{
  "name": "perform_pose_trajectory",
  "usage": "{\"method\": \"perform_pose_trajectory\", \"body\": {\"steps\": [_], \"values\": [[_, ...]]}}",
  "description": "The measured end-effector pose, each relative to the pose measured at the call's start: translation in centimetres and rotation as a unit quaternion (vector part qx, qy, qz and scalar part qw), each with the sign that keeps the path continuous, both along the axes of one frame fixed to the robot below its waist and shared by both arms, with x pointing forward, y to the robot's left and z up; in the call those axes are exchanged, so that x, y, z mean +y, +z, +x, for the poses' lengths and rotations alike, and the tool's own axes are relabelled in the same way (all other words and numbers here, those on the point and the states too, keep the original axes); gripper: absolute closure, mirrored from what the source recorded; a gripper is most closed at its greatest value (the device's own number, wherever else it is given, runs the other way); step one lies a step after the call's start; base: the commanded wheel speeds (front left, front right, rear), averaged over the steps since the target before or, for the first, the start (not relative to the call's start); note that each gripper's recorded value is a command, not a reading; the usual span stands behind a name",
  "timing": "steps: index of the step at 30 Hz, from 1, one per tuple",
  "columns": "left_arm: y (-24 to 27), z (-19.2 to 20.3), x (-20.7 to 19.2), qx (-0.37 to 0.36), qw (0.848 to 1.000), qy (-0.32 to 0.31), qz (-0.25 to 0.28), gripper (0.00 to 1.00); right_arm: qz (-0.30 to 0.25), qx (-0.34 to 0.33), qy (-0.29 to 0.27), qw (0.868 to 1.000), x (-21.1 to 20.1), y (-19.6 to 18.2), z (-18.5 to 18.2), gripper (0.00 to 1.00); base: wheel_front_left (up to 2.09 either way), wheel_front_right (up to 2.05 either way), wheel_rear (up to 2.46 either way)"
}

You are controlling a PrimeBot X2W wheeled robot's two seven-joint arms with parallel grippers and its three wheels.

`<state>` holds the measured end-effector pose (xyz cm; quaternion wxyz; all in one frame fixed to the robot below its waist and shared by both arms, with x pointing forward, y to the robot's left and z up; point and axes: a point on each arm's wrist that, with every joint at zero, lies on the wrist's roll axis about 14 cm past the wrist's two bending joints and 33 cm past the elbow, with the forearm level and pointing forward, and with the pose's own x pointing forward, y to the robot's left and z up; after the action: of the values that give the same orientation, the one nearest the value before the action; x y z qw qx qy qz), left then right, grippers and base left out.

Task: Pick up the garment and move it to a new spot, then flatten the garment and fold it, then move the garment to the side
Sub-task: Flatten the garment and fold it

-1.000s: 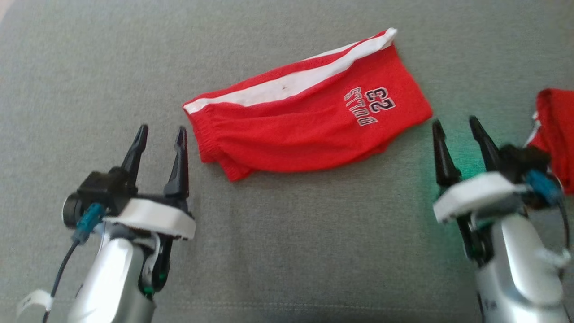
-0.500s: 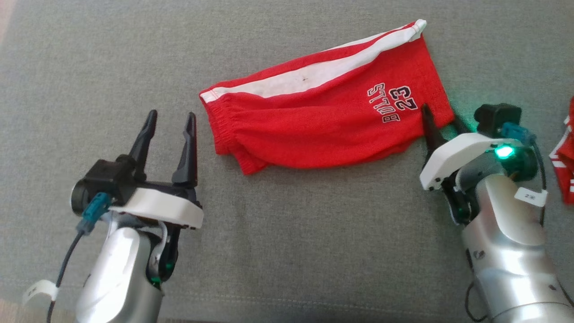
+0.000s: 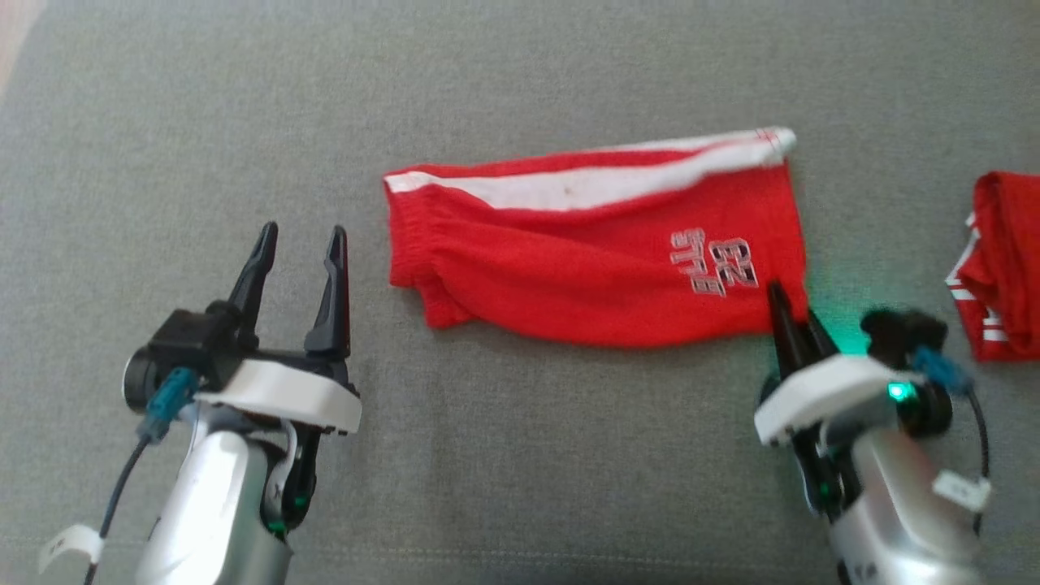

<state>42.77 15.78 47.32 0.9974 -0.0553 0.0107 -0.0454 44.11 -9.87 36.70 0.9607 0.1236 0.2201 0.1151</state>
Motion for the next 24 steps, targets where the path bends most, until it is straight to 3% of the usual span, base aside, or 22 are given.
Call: {"method": "perform_pose_trajectory", "body": {"steps": [7,16,20,24], "values": [[0.2,-0.6,-0.6,-0.001,1.0,-0.008,0.0,0.0,0.007,0.009,-0.044,0.999,-2.7,-0.3,-3.4,1.0,0.0,0.0,0.0],[0.3,-1.1,-0.5,-0.002,1.0,-0.006,0.001,0.0,0.007,0.01,-0.063,0.998,-3.9,0.3,-3.5,1.0,0.0,0.0,0.0],[0.6,-1.4,-0.3,-0.004,1.0,-0.005,0.002,0.0,0.001,-0.02,-0.03,0.999,-2.4,2.6,-2.7,1.0,0.0,0.0,0.0],[1.0,-1.7,-0.4,-0.009,1.0,-0.005,0.003,0.0,0.002,-0.074,0.043,0.996,2.1,7.0,-0.9,1.0,0.0,0.0,0.0]]}}
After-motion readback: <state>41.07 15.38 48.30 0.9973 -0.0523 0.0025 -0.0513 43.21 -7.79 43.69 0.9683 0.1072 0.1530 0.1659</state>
